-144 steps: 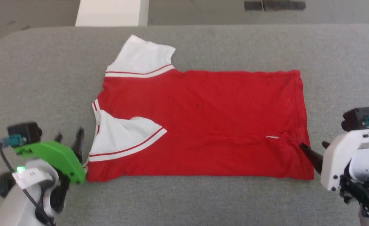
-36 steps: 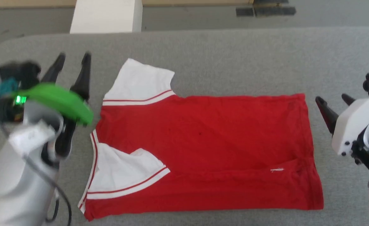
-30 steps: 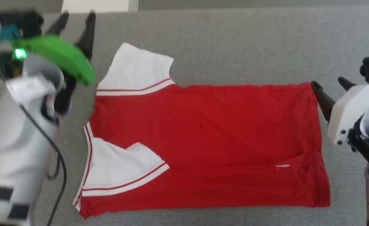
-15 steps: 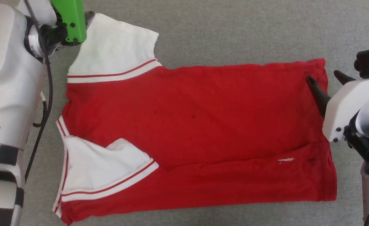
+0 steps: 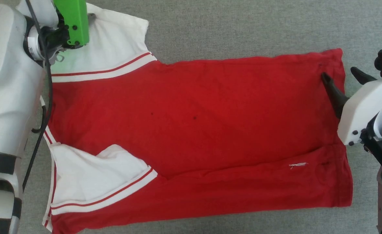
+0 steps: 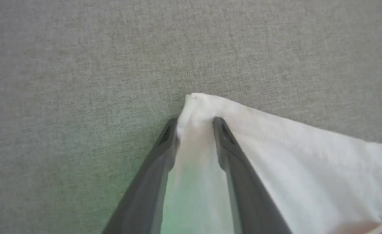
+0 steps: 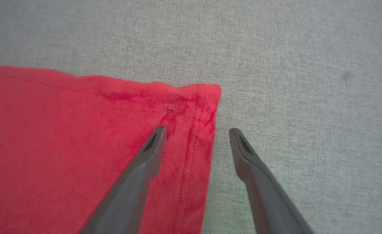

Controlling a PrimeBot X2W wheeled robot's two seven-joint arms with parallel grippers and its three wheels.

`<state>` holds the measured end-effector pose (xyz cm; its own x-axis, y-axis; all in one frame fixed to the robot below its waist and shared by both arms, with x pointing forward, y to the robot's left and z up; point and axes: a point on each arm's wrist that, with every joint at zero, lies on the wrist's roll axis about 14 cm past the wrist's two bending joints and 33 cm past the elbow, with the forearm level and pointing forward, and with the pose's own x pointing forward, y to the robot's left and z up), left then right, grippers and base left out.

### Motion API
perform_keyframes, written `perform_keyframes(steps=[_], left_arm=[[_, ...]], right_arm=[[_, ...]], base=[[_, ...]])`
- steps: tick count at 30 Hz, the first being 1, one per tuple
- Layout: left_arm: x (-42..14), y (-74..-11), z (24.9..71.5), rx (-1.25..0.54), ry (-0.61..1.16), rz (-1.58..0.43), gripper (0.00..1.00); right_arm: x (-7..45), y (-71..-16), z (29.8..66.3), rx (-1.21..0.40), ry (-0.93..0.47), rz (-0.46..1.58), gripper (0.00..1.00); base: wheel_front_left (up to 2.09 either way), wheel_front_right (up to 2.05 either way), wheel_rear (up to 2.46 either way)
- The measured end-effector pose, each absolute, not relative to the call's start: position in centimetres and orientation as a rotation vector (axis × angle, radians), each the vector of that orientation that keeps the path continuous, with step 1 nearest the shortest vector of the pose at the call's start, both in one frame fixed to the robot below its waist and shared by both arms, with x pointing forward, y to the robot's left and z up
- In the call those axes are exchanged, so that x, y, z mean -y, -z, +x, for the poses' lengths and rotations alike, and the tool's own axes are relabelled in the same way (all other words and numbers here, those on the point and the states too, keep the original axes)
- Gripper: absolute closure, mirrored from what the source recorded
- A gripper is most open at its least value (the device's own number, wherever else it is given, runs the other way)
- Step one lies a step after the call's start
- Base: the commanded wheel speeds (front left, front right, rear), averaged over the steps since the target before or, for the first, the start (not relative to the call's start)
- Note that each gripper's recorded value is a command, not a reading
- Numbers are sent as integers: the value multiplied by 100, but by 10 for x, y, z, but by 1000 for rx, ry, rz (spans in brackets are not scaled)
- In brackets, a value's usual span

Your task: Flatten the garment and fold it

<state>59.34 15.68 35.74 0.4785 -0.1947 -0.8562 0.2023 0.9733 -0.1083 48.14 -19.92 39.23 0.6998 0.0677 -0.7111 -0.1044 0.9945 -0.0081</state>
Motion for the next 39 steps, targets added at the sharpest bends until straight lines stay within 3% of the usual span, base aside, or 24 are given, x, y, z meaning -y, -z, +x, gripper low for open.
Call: perform_keyframes(steps=[10, 18, 25, 26, 27, 28, 39], left_arm=[[-160, -381, 590, -935, 240, -174, 100], [-169, -407, 587, -870, 254, -137, 100], [-171, -397, 579, -890, 256, -136, 100], [-171, -396, 578, -891, 257, -137, 100], [-171, -395, 578, -892, 257, -138, 100], [-171, -394, 577, -896, 259, -143, 100], [-172, -436, 571, -792, 285, -227, 100]], right_arm=[[209, -416, 490, -788, -99, -138, 0], [202, -411, 503, -933, -138, -242, 0], [190, -373, 489, -1151, -206, -331, 0], [190, -373, 490, -1152, -205, -324, 25], [190, -373, 491, -1152, -203, -316, 75], [190, -372, 491, -1153, -204, -314, 100], [187, -406, 505, -974, -184, -219, 100]], base=[[0, 0, 0], [0, 0, 0], [0, 0, 0], [0, 0, 0], [0, 0, 0], [0, 0, 0], [0, 0, 0]])
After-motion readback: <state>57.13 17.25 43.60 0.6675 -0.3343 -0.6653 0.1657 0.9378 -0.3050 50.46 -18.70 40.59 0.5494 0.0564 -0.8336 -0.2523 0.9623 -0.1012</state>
